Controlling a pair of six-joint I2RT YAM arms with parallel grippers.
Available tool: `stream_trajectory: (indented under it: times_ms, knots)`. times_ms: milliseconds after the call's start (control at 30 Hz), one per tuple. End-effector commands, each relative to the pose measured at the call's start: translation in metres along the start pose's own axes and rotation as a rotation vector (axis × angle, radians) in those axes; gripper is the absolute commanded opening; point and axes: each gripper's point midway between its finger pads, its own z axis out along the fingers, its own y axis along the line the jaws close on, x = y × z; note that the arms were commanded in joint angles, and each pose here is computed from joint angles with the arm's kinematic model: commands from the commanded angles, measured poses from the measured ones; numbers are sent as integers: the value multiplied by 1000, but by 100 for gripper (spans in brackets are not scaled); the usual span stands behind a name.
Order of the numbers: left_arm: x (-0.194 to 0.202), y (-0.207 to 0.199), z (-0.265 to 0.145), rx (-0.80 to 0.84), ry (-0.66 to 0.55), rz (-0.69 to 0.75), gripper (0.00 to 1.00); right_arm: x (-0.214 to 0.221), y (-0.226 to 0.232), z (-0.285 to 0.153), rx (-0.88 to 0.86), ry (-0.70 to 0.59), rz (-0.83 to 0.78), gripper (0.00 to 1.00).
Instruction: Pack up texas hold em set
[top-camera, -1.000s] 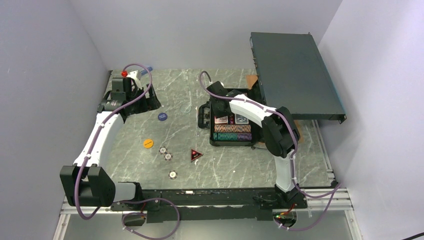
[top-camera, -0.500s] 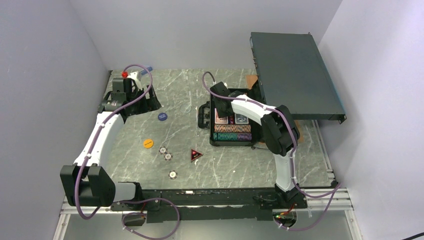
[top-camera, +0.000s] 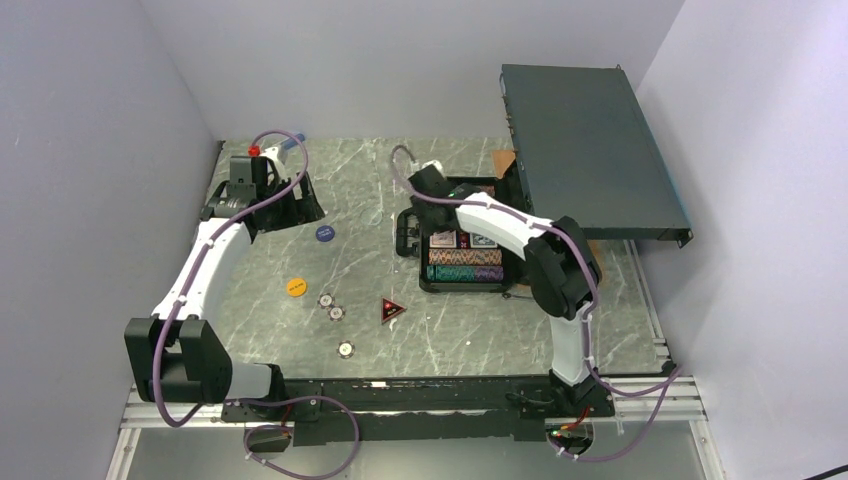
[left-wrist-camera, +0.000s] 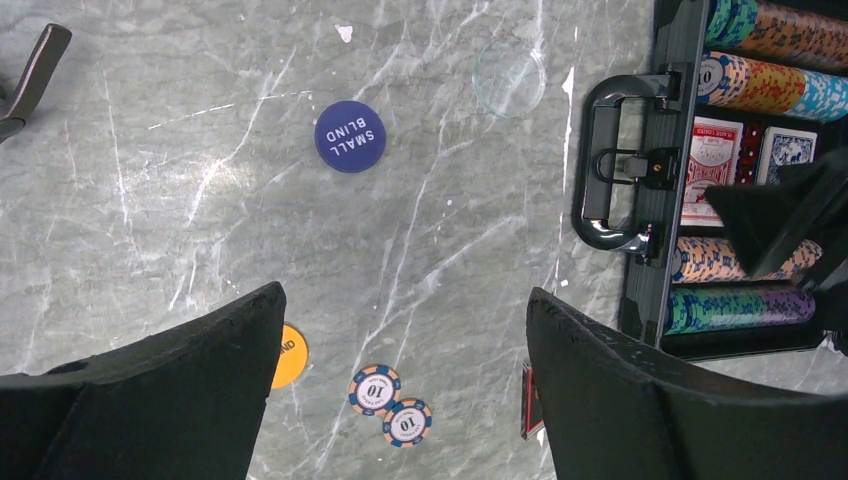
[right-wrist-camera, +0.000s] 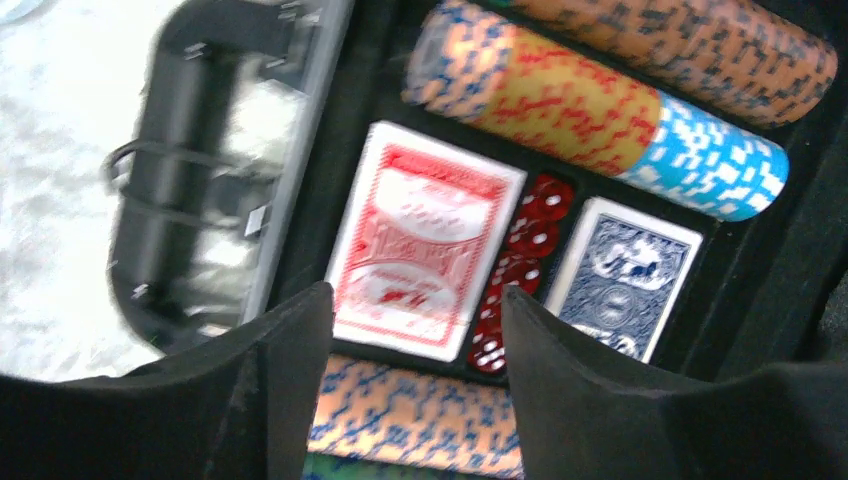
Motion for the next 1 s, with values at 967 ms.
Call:
stream_trajectory:
  times_ms: [967]
  knots:
    - [-24, 12, -26, -96, -151, 7, 97, 125, 196, -83, -617, 86, -662, 100]
